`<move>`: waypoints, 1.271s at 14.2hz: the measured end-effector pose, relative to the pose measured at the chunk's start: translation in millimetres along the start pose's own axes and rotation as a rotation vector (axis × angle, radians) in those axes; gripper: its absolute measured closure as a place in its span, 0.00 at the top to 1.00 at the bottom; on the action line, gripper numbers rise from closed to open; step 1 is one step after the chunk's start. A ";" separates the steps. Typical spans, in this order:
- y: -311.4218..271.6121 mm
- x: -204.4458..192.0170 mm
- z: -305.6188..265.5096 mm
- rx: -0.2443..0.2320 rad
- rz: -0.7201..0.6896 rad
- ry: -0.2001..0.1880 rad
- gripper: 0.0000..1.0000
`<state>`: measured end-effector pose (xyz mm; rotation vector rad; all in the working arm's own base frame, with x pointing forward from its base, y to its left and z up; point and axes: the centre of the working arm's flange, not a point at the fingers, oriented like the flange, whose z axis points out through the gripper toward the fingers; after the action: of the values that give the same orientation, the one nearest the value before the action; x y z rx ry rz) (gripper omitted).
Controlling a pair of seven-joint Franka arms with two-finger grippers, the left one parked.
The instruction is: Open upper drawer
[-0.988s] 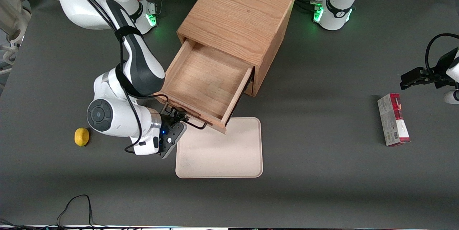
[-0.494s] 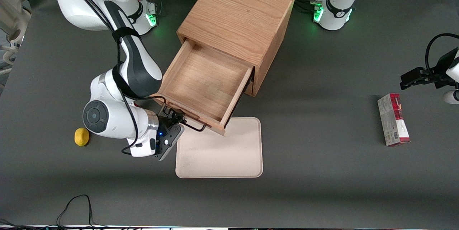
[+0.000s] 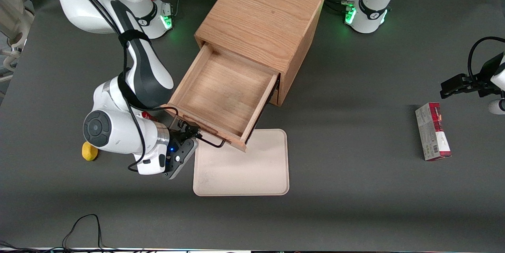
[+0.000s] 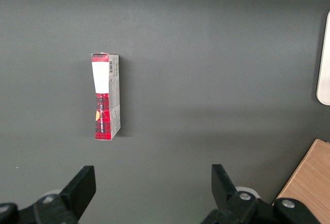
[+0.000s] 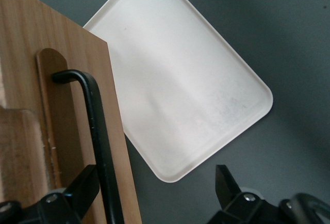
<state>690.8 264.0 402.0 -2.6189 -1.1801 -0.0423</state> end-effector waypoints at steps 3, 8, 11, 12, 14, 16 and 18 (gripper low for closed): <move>2.7 0.9 -8.0 -0.008 0.001 0.014 1.00; 9.0 0.9 -21.8 -0.022 0.006 0.037 1.00; 10.3 1.7 -35.6 -0.032 0.005 0.055 1.00; 9.0 1.2 -40.1 -0.030 0.004 0.052 1.00; 6.7 -7.0 -50.5 -0.024 0.014 0.009 1.00; 4.6 -19.6 -65.1 -0.060 0.022 -0.069 1.00; 0.5 -32.2 -84.3 -0.132 0.065 -0.128 1.00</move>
<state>676.7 218.7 478.8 -2.8112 -1.1688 0.0624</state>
